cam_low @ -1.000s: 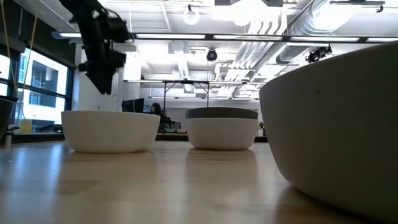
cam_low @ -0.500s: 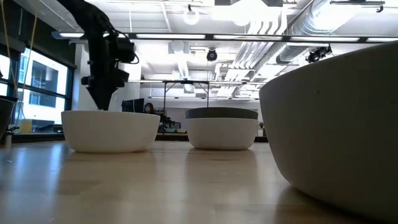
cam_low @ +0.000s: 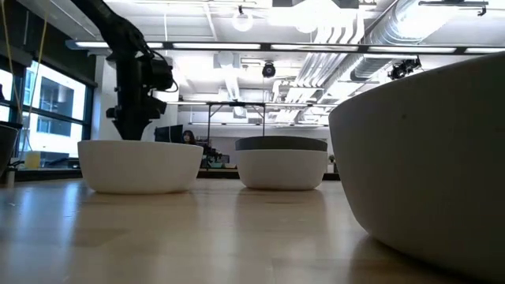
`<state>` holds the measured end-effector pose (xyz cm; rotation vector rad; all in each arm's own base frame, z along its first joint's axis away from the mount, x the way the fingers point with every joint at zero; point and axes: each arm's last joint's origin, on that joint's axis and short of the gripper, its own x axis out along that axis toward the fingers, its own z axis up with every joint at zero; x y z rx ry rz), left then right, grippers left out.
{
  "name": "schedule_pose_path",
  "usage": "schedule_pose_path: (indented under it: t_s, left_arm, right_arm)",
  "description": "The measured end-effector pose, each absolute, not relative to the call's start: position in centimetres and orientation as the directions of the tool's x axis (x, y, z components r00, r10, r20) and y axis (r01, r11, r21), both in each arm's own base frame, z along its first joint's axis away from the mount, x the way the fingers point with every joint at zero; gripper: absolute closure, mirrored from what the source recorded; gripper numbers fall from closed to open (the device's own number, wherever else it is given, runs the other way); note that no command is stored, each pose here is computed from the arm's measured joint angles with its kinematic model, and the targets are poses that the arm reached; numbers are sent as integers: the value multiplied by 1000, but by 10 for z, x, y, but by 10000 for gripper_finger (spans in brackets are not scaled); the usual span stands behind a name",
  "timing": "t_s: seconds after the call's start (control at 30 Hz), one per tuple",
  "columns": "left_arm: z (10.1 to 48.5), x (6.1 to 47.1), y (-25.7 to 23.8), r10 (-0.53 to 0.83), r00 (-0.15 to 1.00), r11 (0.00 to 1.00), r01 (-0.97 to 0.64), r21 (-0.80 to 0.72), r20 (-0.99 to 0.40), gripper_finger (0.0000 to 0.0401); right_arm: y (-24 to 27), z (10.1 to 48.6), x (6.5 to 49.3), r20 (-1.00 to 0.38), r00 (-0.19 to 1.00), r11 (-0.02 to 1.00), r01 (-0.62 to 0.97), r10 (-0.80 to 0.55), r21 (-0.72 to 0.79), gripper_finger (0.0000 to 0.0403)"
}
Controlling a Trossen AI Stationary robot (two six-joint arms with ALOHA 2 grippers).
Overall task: Nest bowls inside each other
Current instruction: Stack the white bowl on top of the gray bowl
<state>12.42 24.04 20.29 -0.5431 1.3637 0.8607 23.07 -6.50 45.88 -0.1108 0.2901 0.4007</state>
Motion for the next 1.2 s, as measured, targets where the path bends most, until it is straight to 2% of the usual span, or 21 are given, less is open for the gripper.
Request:
schedule_pose_path:
  t_s: [0.3, 0.7, 1.2]
  left_arm:
    - [190, 127, 246, 175, -53, 598, -787, 149, -983, 223]
    - [190, 126, 245, 177, -67, 561, -813, 157, -982, 276]
    - [190, 126, 242, 145, -70, 529, -837, 137, -987, 288]
  right_arm:
    - [-65, 459, 231, -300, 879, 915, -400, 369, -45, 293]
    - [-65, 457, 230, -313, 874, 914, -404, 371, -46, 293]
    - [-64, 455, 229, -327, 868, 913, -407, 373, -38, 293]
